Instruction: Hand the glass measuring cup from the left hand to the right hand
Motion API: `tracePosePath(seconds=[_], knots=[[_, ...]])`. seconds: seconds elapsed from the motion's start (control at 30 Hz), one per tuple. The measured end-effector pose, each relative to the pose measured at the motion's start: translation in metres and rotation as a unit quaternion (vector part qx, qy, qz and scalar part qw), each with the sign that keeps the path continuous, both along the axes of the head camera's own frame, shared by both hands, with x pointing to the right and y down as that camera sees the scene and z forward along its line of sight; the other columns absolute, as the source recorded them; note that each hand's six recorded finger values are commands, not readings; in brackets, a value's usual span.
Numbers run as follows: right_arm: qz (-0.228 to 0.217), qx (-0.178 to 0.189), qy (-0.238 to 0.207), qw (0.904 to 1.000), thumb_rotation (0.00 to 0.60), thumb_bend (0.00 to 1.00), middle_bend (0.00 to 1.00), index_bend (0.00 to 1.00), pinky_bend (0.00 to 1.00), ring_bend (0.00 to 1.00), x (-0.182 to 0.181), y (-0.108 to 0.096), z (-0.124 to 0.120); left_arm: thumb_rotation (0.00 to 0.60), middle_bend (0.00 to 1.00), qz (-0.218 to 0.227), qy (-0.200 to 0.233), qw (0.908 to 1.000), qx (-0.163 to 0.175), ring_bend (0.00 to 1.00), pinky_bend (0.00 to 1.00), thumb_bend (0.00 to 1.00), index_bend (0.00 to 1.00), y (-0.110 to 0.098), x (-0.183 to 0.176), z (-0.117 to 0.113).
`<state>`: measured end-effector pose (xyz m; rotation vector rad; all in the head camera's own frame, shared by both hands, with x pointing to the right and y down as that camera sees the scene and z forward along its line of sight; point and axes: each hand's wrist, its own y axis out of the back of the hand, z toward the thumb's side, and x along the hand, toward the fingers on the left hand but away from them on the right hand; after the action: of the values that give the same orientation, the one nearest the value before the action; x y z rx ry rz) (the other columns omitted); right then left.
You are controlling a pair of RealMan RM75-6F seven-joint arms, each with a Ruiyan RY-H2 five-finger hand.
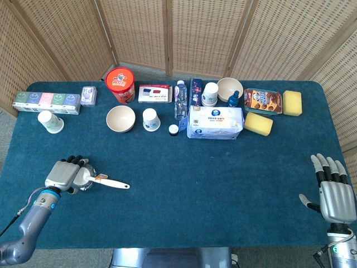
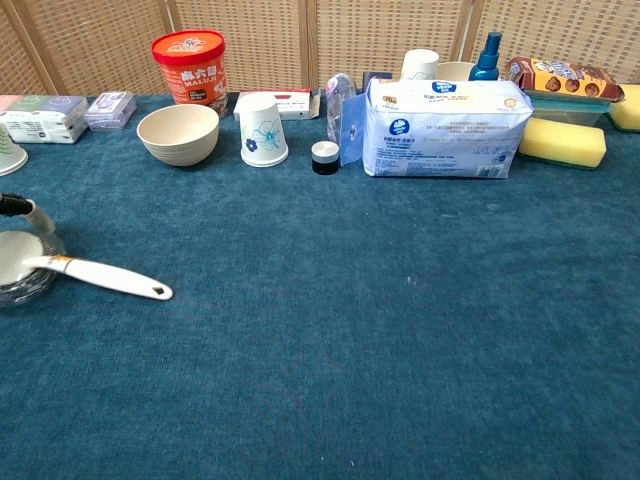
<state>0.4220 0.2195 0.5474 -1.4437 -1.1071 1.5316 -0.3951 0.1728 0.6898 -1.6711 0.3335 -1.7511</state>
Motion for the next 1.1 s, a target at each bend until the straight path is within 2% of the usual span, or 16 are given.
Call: tracePosePath(seconds=[0.13, 0.5, 0.87, 1.1], knots=[[-0.001, -0.001, -0.001, 1.0, 0.6, 0.0, 0.0, 0.0, 0.0, 0.0, 0.0, 0.0, 0.0, 0.6, 0.34, -0.004, -0.003, 1.0, 0.008, 0.3, 0.4, 0.0, 0.37, 0.0, 0.0, 0.001], [-0.003, -0.005, 0.0, 1.0, 0.6, 0.0, 0.0, 0.0, 0.0, 0.0, -0.002, 0.002, 0.002, 0.6, 0.37, -0.019, 0.014, 0.9997, 0.011, 0.32, 0.41, 0.0, 0.39, -0.003, -0.001, -0.005], [-0.018, -0.017, 0.001, 0.9997, 0.6, 0.0, 0.0, 0.0, 0.0, 0.0, -0.009, 0.005, 0.007, 0.6, 0.37, -0.08, 0.091, 0.9926, 0.006, 0.32, 0.41, 0.0, 0.39, -0.025, 0.007, -0.034], [-0.042, -0.043, -0.016, 0.998, 0.6, 0.0, 0.0, 0.0, 0.0, 0.0, -0.028, 0.007, 0.013, 0.6, 0.37, -0.08, 0.124, 0.989, -0.008, 0.31, 0.41, 0.0, 0.39, -0.041, 0.031, -0.048]])
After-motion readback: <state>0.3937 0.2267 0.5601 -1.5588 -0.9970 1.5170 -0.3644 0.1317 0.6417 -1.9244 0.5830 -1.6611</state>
